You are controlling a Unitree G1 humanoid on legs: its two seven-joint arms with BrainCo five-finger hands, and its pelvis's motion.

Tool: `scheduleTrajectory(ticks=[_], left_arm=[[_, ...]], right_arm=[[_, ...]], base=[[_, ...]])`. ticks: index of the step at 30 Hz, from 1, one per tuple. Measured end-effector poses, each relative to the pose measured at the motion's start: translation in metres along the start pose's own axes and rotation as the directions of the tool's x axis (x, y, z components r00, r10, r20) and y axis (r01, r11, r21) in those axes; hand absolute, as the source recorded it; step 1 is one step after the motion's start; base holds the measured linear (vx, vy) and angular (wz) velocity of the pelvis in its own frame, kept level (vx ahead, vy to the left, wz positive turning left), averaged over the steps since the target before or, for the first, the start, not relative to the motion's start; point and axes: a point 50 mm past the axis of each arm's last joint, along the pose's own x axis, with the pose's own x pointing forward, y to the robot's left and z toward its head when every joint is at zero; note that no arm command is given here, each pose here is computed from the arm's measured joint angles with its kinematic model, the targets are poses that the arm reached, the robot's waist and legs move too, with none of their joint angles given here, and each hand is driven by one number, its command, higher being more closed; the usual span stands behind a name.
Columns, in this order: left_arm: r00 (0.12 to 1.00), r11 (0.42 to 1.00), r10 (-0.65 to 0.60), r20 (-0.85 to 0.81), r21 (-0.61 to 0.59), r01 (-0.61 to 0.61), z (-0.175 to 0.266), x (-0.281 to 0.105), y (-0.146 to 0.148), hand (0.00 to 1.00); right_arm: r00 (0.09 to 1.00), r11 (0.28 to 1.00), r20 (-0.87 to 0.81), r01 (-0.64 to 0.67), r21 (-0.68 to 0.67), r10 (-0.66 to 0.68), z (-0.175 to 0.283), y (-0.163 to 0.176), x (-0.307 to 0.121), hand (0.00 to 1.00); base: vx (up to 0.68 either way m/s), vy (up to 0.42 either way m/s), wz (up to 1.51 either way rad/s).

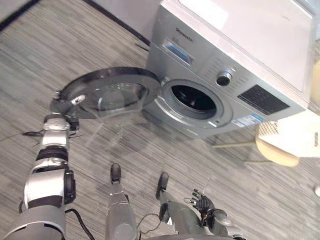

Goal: Pick up the laundry basket with both hands and put the clothes into the washing machine.

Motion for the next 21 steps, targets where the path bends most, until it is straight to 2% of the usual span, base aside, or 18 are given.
scheduleTrajectory(ticks=[3, 7, 11, 13, 14, 16, 17, 18, 19, 20, 21], left_arm=[[0.999, 1.000, 0.014, -0.030, 0.007, -0.014, -0.014, -0.003, 0.001, 0.00], [0.999, 0.999, 0.007, -0.036, 0.032, -0.006, -0.042, -0.018, -0.016, 0.00], [0.979, 0.971, -0.176, -0.104, 0.143, 0.190, -0.093, -0.056, -0.071, 0.00], [0.920, 0.876, -0.352, -0.175, 0.285, 0.389, -0.124, -0.089, -0.109, 0.00], [0.899, 0.841, -0.392, -0.197, 0.318, 0.437, -0.131, -0.098, -0.118, 0.00], [0.782, 0.663, -0.558, -0.279, 0.416, 0.622, -0.148, -0.129, -0.151, 0.00], [0.646, 0.475, -0.677, -0.353, 0.461, 0.750, -0.162, -0.160, -0.175, 0.00], [0.601, 0.428, -0.713, -0.361, 0.454, 0.781, -0.163, -0.171, -0.187, 0.00], [0.515, 0.353, -0.783, -0.349, 0.432, 0.830, -0.157, -0.192, -0.209, 0.00], [0.461, 0.321, -0.833, -0.306, 0.412, 0.853, -0.146, -0.206, -0.226, 0.00], [0.433, 0.318, -0.862, -0.262, 0.387, 0.866, -0.135, -0.214, -0.237, 0.00]], right_arm=[[0.999, 1.000, -0.042, 0.027, 0.016, -0.026, -0.010, -0.006, -0.002, 0.00], [0.995, 0.997, -0.080, 0.064, 0.045, -0.060, -0.017, -0.013, -0.002, 0.00], [0.987, 0.988, -0.102, 0.133, 0.076, -0.125, -0.021, -0.025, -0.006, 0.00], [0.981, 0.983, -0.116, 0.167, 0.081, -0.157, -0.024, -0.027, -0.006, 0.00], [0.978, 0.980, -0.123, 0.178, 0.085, -0.167, -0.025, -0.029, -0.007, 0.00], [0.982, 0.980, -0.110, 0.168, 0.109, -0.156, -0.023, -0.027, -0.006, 0.00], [0.987, 0.979, -0.082, 0.147, 0.138, -0.136, -0.017, -0.019, -0.003, 0.00], [0.989, 0.980, -0.071, 0.137, 0.145, -0.128, -0.015, -0.016, -0.002, 0.00], [0.993, 0.981, -0.051, 0.116, 0.158, -0.109, -0.012, -0.010, 0.000, 0.00], [0.994, 0.982, -0.041, 0.103, 0.161, -0.097, -0.010, -0.006, 0.001, 0.00], [0.995, 0.983, -0.038, 0.097, 0.158, -0.092, -0.009, -0.004, 0.001, 0.00]], base=[[-0.02, -0.004, -0.19], [-0.01, 0.020, 0.04], [0.03, 0.092, 0.32], [0.05, 0.149, 0.34], [0.05, 0.159, 0.13], [0.06, 0.143, -0.12], [0.05, 0.129, -0.23], [0.06, 0.150, -0.34], [0.03, 0.107, -0.43], [0.02, 0.098, -0.48], [0.01, 0.080, -0.66]])
